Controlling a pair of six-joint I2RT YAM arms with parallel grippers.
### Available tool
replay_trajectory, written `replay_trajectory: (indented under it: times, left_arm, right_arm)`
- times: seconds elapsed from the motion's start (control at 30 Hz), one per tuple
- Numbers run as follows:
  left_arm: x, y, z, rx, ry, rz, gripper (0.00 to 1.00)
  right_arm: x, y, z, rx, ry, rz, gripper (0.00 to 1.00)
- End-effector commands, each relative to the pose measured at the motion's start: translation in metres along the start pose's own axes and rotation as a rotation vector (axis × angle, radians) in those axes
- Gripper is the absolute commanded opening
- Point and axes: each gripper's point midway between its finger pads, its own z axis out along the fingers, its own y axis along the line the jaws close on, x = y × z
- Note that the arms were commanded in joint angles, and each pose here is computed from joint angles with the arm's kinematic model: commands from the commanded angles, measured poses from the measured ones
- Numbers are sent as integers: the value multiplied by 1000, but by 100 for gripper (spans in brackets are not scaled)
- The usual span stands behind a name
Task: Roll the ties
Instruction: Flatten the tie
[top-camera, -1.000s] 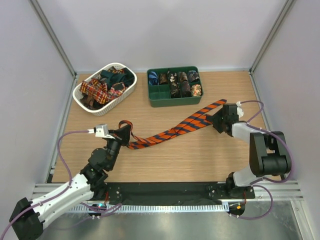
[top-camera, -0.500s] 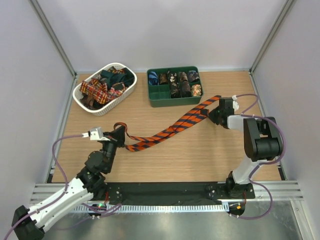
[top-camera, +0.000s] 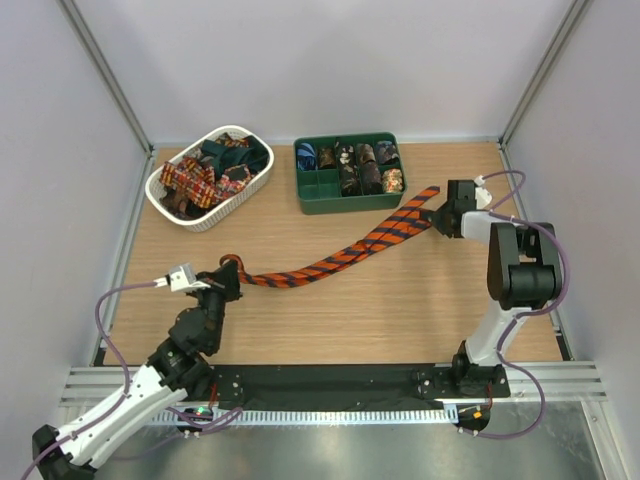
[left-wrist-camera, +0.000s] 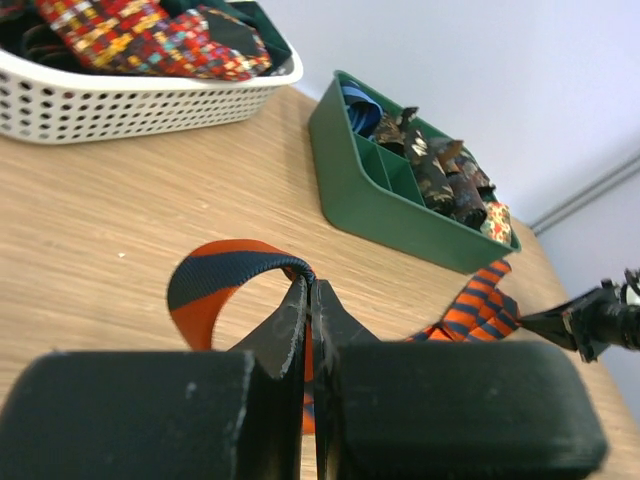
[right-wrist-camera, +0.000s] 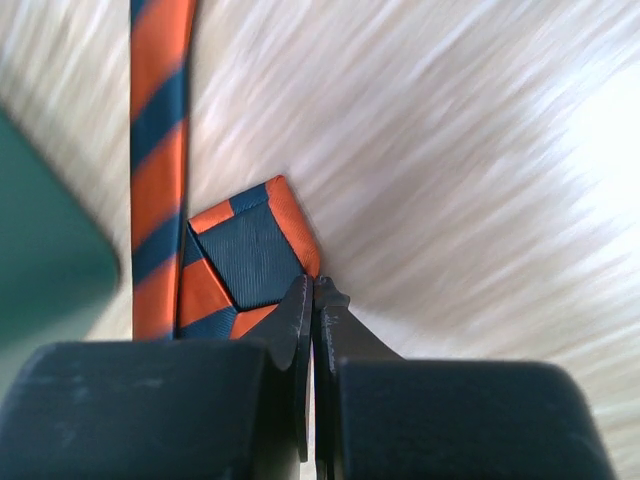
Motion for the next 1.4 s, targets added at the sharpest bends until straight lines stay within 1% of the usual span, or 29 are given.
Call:
replay_trajectory:
  times: [0.0,0.1,0.13,0.17,0.23,0.27,0.37,0.43,0.47,0.5,0.6,0.63,0.73,0.77,0.8,0.87,0.9,0.97,1.0,1.03,1.07,1.1,1.13,1.2,1.3,1.37]
  left_arm:
    - [-3,26,-3,-125,-47,-71,0]
    - [4,44,-7,-178,-72,-99,1]
    - [3,45,-7,-182,-86,-133,1]
    - [10,52,-8,-195,-85,-142,1]
    - [19,58,-9,-196,-87,-161,3]
    - [16,56,-10,-183,-94,-182,7]
    - [17,54,-10,-173,-81,-159,13]
    - [20,55,-11,-179,-64,-149,20]
    - [21,54,-10,-177,-59,-158,28]
    - [20,50,-10,-166,-52,-180,55]
    - [23,45,-9,-162,-9,-152,84]
    - [26,46,-9,-167,1,-133,85]
    - [15,42,-6,-200,8,-75,88]
    - [19,46,-5,-232,28,-27,89]
    - [11,40,-3,-235,32,3,89]
    - [9,36,1,-255,66,70,89]
    - [11,32,6,-276,101,134,90]
    - [15,33,9,-309,141,200,93]
    - [22,33,12,-319,176,238,95]
    - [21,28,17,-310,191,267,95]
    - [22,23,21,-295,204,269,95]
    - [34,25,25,-293,258,282,95]
    - [33,18,31,-280,274,269,94]
    - [44,23,35,-284,353,254,91]
    - [65,29,43,-287,478,279,89]
    - [67,24,51,-275,520,292,86]
  right_arm:
    - [-23,-28,12,105,-20,22,1]
    - [-31,-27,22,106,-14,45,1]
    - [-37,-20,24,89,-17,50,1]
    - [-35,-23,30,98,-4,58,1]
    - [-43,-15,34,82,-7,58,1]
    - [-43,-16,39,91,2,56,1]
    - [-53,-10,43,77,-6,65,1]
    - [-58,-8,46,78,-9,69,1]
    - [-61,-6,47,74,-10,70,1]
    - [-61,-9,51,90,-2,75,1]
    - [-75,-10,53,86,-12,98,1]
    - [-82,-13,54,90,-19,108,1]
    - [-93,-14,56,87,-34,122,1]
    - [-99,-15,56,89,-41,128,1]
    - [-101,-17,57,96,-43,128,1]
    - [-112,-20,60,103,-54,135,1]
    - [-119,-18,60,93,-65,142,1]
    - [-124,-22,66,97,-60,153,1]
    - [-135,-23,66,90,-73,164,1]
    - [-137,-23,67,94,-72,163,1]
    - [-137,-27,70,107,-67,164,1]
    - [-140,-23,69,94,-70,166,1]
    - [-139,-24,70,97,-67,171,1]
    - [-139,-22,70,89,-69,183,1]
    - [-139,-22,71,88,-66,182,1]
    - [-139,-21,72,84,-65,185,1]
